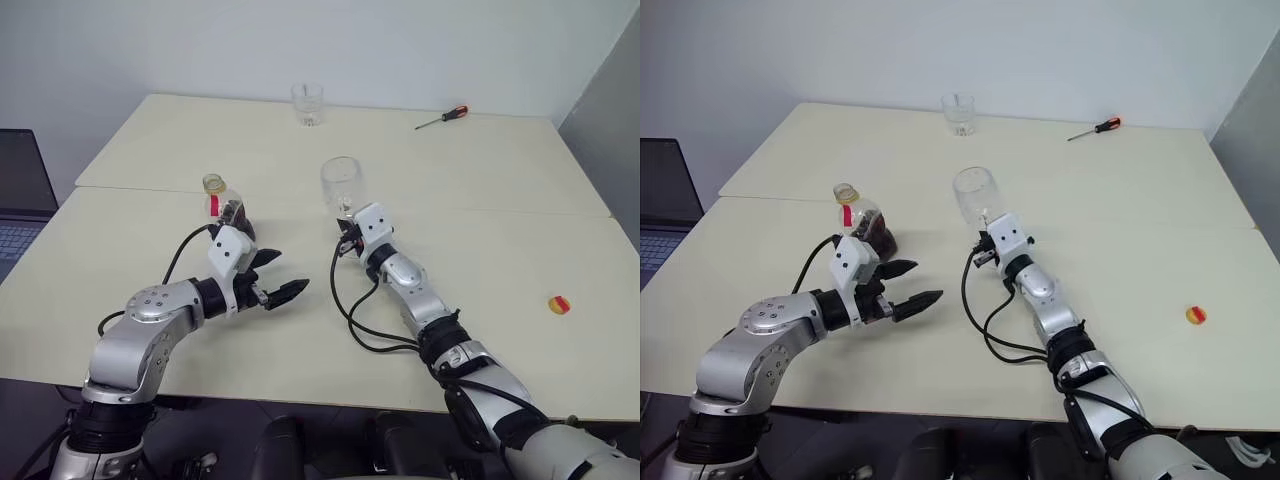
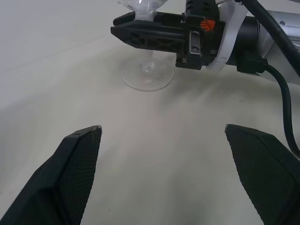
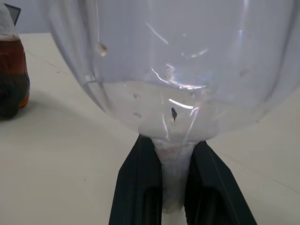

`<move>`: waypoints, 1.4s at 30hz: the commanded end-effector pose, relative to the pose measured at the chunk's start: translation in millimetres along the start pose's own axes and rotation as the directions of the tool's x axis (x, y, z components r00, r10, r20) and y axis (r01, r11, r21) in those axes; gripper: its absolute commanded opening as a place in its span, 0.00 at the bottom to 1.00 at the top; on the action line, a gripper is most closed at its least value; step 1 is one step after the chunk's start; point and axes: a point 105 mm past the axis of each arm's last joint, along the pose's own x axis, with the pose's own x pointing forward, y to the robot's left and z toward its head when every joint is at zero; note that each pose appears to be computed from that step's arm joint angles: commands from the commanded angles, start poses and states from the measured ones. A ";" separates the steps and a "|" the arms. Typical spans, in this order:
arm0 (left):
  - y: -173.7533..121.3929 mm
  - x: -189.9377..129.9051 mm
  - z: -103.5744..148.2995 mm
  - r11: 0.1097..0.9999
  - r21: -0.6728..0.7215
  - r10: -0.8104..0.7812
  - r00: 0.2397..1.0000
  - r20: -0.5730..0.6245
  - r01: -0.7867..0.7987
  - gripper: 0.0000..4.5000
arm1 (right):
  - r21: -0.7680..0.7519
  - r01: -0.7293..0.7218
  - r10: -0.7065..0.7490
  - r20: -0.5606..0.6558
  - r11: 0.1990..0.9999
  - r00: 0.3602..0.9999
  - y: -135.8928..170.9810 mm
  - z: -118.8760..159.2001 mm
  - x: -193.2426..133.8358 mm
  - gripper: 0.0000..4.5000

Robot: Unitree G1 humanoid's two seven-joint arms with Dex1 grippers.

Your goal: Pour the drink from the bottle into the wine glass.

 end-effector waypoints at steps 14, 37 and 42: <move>2.7 0.7 9.9 0.997 0.079 -0.010 1.000 -0.004 0.010 1.00 | -0.081 0.000 0.001 0.022 0.997 1.000 -22.2 12.4 -28.4 0.98; 56.0 -59.7 -45.5 0.782 -0.226 0.622 0.755 0.210 -0.581 1.00 | -0.041 -0.468 0.457 -0.154 0.883 0.876 -45.2 193.7 -105.8 0.98; 70.8 -57.8 -33.6 0.763 -0.200 0.647 0.720 0.252 -0.615 1.00 | 0.031 -0.578 0.579 -0.073 0.815 0.812 -18.1 211.2 -99.6 0.98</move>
